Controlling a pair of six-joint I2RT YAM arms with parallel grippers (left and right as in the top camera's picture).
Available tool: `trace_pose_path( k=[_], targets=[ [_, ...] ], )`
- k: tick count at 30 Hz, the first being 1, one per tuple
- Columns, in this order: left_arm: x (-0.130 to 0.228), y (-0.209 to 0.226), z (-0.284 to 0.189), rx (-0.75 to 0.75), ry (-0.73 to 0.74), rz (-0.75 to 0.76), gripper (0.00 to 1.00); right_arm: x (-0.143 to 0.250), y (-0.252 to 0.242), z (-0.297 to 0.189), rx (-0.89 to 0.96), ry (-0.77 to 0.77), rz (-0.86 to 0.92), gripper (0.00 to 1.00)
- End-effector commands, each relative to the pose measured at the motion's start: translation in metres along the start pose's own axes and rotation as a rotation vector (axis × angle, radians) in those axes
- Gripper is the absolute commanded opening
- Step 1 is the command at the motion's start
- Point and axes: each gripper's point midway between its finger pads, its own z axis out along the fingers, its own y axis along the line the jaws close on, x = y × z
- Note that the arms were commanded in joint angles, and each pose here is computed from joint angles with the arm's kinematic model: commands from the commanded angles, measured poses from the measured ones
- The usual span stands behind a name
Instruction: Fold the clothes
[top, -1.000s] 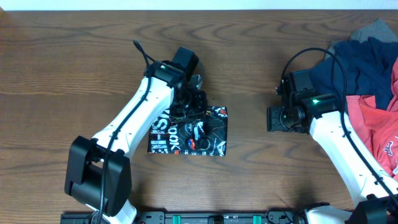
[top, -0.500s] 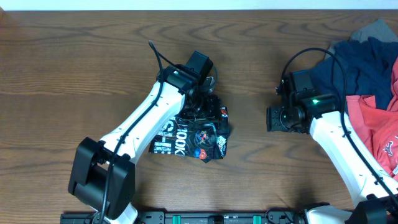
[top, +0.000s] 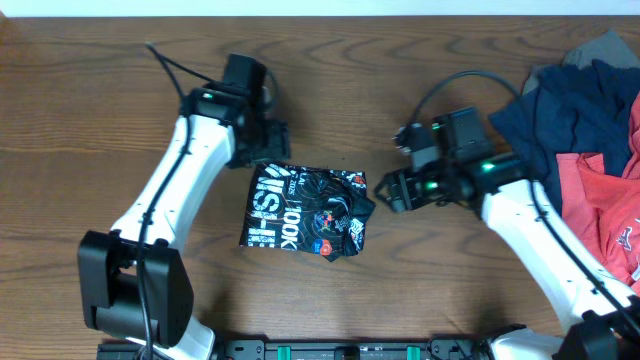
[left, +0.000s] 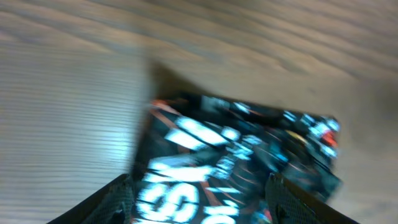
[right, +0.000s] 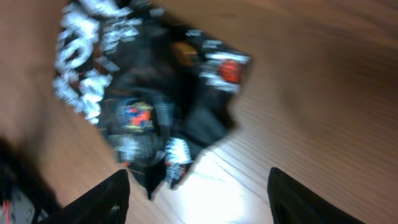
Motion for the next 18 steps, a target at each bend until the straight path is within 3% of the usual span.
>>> trace_pose_path(
  k=[1,9,12,15,17,18],
  targets=[
    [-0.005,0.033,0.012,-0.099,0.009,-0.027,0.69,0.009,0.022,0.027,-0.017,0.063,-0.122,0.70],
    [0.005,0.051,0.045,-0.136,0.102,-0.062,0.70,0.012,0.017,0.095,0.138,0.104,-0.218,0.70],
    [0.009,0.054,0.058,-0.148,0.137,-0.066,0.70,0.007,0.012,0.109,0.172,0.078,-0.200,0.65],
    [0.014,0.058,0.071,-0.160,0.172,-0.070,0.70,-0.003,0.001,0.109,0.251,0.030,-0.127,0.42],
    [0.018,0.060,0.077,-0.168,0.195,-0.072,0.71,-0.011,-0.009,0.105,0.316,-0.013,-0.072,0.22],
    [0.018,0.060,0.078,-0.169,0.200,-0.072,0.70,-0.014,-0.012,0.104,0.333,-0.030,-0.058,0.08]
  ],
)
